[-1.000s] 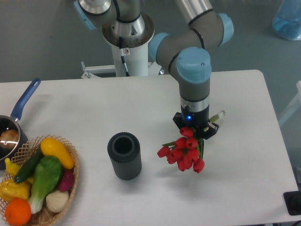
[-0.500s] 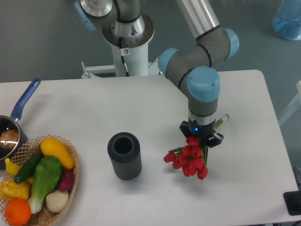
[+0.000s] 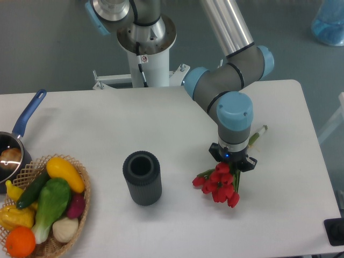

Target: Place the flowers on the table

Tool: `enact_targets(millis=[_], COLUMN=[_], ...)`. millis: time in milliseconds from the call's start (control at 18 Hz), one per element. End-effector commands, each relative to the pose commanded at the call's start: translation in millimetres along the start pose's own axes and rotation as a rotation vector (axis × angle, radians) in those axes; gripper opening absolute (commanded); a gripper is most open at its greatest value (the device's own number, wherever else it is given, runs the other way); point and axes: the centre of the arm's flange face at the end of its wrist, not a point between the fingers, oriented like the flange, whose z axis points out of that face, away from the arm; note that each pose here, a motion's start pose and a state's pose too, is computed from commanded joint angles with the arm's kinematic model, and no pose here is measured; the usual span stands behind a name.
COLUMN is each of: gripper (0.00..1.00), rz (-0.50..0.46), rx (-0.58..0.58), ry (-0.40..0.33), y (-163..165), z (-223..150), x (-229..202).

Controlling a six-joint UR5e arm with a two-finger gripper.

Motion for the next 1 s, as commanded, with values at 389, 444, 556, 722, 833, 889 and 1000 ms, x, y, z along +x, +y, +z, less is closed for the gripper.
enact_targets(millis=[389, 444, 556, 722, 833, 889, 1000], gripper=[0.81, 0.95, 0.99, 1.0, 1.0, 1.0, 1.0], rz=[-0.009, -0.015, -0.025, -0.072, -0.104, -0.141, -0.188], rx=[0.038, 0.057, 0.073, 0.091, 0.094, 0.101, 0.125], ry=[0.001, 0.007, 0.008, 0.004, -0.005, -0.015, -0.032], y=[-1, -2, -2, 5, 9, 17, 29], z=[-5, -6, -11, -20, -29, -37, -53], x=[-5, -6, -7, -10, -9, -14, -21])
